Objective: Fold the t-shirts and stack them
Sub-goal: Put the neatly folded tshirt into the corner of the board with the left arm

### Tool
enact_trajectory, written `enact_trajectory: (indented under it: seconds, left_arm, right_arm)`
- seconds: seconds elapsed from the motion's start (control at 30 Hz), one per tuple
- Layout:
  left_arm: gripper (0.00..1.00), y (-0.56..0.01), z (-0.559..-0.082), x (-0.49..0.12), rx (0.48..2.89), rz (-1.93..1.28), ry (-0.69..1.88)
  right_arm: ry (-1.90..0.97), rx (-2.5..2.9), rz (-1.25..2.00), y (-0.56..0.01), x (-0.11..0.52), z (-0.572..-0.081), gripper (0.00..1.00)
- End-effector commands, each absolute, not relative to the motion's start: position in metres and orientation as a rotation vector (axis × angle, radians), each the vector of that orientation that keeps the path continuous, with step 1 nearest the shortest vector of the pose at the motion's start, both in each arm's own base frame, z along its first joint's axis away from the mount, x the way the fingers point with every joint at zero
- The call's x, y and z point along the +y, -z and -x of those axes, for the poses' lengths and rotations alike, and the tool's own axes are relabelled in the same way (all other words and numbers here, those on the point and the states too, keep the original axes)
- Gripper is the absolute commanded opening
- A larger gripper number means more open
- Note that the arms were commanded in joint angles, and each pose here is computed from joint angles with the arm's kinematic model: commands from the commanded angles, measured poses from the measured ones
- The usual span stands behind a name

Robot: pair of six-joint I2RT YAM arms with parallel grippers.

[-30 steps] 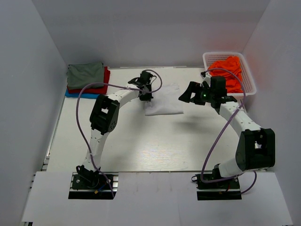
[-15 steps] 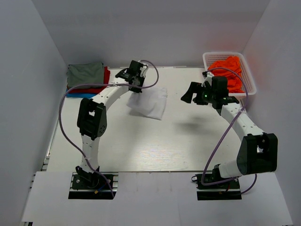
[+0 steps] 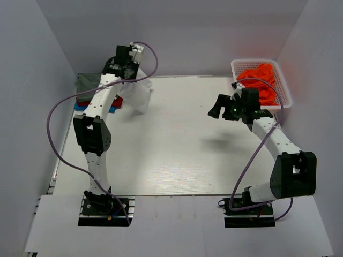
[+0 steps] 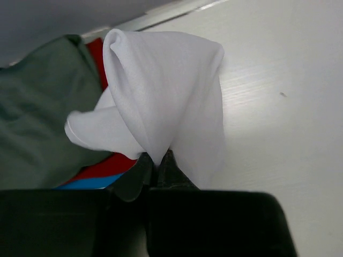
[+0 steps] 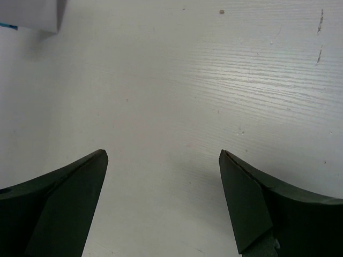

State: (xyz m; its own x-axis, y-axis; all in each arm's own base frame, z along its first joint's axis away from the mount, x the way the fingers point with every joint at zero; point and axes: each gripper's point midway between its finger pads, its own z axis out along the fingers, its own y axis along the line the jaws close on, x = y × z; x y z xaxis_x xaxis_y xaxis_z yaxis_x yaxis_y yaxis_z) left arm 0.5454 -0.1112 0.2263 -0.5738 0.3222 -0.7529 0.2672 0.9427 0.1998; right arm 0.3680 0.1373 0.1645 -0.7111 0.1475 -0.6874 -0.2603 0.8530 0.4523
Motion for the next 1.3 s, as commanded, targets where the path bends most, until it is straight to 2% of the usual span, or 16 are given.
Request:
enact_trajectory:
  seconds: [0.0,0.3,0.63,1.0,1.03,1.1,1.13,1.27]
  left_arm:
    - [0.0,-0.281,-0.556,-0.073,2.097,-0.364,-0.152]
    - [0.0,-0.306,-0.582,0.009,2.0,-0.256,-0.222]
    - [0.0,-0.291,-0.604,0.1,1.973,-0.103,-0.287]
    - [0.0,-0.241,-0.618,0.176,1.997,0.122,-0.37]
    - [0.12,-0.239,-0.617,0.185,1.995,0.166,-0.391]
    - [0.46,-0.234,-0.616,0.19,2.006,0.195,-0.415]
    - [0.98,-0.245,-0.614,0.197,1.988,0.223,-0.425]
    - [1.0,-0.236,-0.607,0.199,2.02,0.28,-0.43]
  right_arm:
    - [-0.666,2.228,0.092,-0.181,0.134,-0.371,0.9]
    - [-0.739,2.245,0.087,-0.186,0.145,-0.38,0.9]
    - [-0.766,2.246,0.084,-0.203,0.149,-0.386,0.9]
    - [-0.784,2.278,0.062,-0.203,0.152,-0.394,0.9]
    - [-0.783,2.273,0.069,-0.206,0.153,-0.396,0.9]
    - [-0.782,2.276,0.065,-0.206,0.153,-0.396,0.9]
    - [-0.783,2.273,0.063,-0.207,0.152,-0.397,0.9]
    - [-0.778,2.258,0.065,-0.212,0.151,-0.395,0.9]
